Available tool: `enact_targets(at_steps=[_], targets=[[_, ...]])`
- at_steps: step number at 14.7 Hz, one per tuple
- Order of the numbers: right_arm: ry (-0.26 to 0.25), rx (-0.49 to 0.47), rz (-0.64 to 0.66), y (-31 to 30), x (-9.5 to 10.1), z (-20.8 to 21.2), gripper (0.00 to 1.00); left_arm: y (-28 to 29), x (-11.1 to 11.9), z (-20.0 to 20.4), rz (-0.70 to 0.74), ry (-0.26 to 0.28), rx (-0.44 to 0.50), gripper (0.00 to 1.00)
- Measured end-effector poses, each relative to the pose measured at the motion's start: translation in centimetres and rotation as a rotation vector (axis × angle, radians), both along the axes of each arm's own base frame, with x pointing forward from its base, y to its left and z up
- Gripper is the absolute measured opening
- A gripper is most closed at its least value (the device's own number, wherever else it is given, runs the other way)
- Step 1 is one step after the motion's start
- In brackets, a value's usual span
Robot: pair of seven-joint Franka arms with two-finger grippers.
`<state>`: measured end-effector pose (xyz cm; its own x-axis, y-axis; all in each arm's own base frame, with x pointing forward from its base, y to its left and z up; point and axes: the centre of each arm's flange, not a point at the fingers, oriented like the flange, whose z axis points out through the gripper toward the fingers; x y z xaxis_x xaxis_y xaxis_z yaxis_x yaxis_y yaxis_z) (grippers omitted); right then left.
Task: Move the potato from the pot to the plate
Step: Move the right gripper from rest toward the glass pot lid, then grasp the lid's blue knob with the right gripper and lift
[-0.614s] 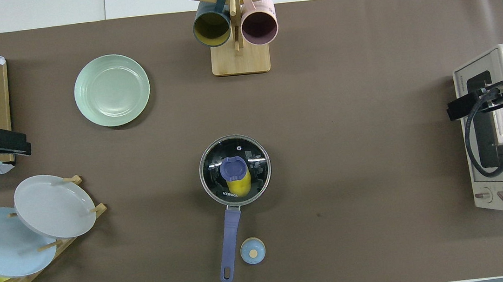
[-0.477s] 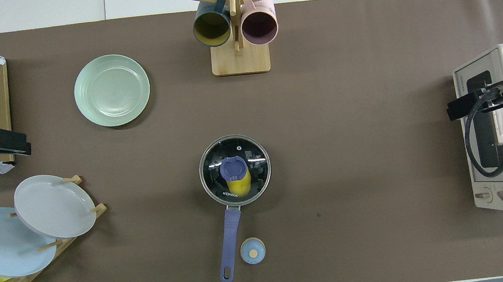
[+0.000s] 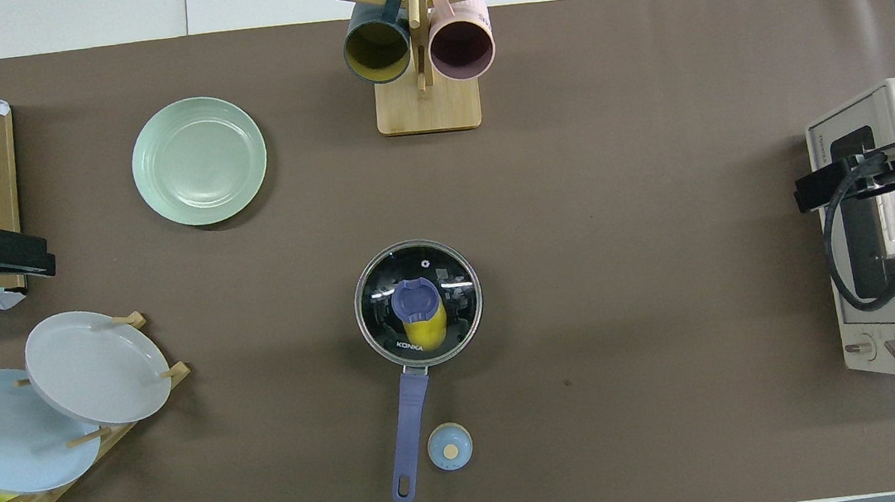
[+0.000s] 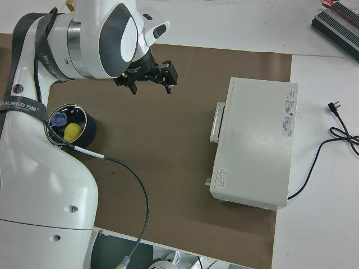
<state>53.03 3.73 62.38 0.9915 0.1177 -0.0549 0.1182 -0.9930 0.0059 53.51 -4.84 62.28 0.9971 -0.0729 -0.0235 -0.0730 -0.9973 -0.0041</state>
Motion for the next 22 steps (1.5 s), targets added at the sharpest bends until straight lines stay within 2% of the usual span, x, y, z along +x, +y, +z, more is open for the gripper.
enact_targets(at_steps=[6, 16, 18, 22], targets=[[-0.046, 0.003, 0.014, 1.8, 0.4, 0.1, 1.00, 0.0, 0.0, 0.0, 0.000, 0.000, 0.000, 1.00], [-0.041, 0.003, 0.024, 3.9, 0.2, -0.2, 1.00, 0.0, 0.0, 0.0, 0.000, 0.000, 0.000, 1.00], [-0.045, 0.005, 0.005, 6.8, -0.1, -0.2, 1.00, 0.0, 0.0, 0.0, 0.000, 0.000, 0.000, 1.00], [-0.063, 0.013, -0.066, 18.4, -0.6, -0.3, 1.00, 0.0, 0.0, 0.0, 0.000, 0.000, 0.000, 1.00]])
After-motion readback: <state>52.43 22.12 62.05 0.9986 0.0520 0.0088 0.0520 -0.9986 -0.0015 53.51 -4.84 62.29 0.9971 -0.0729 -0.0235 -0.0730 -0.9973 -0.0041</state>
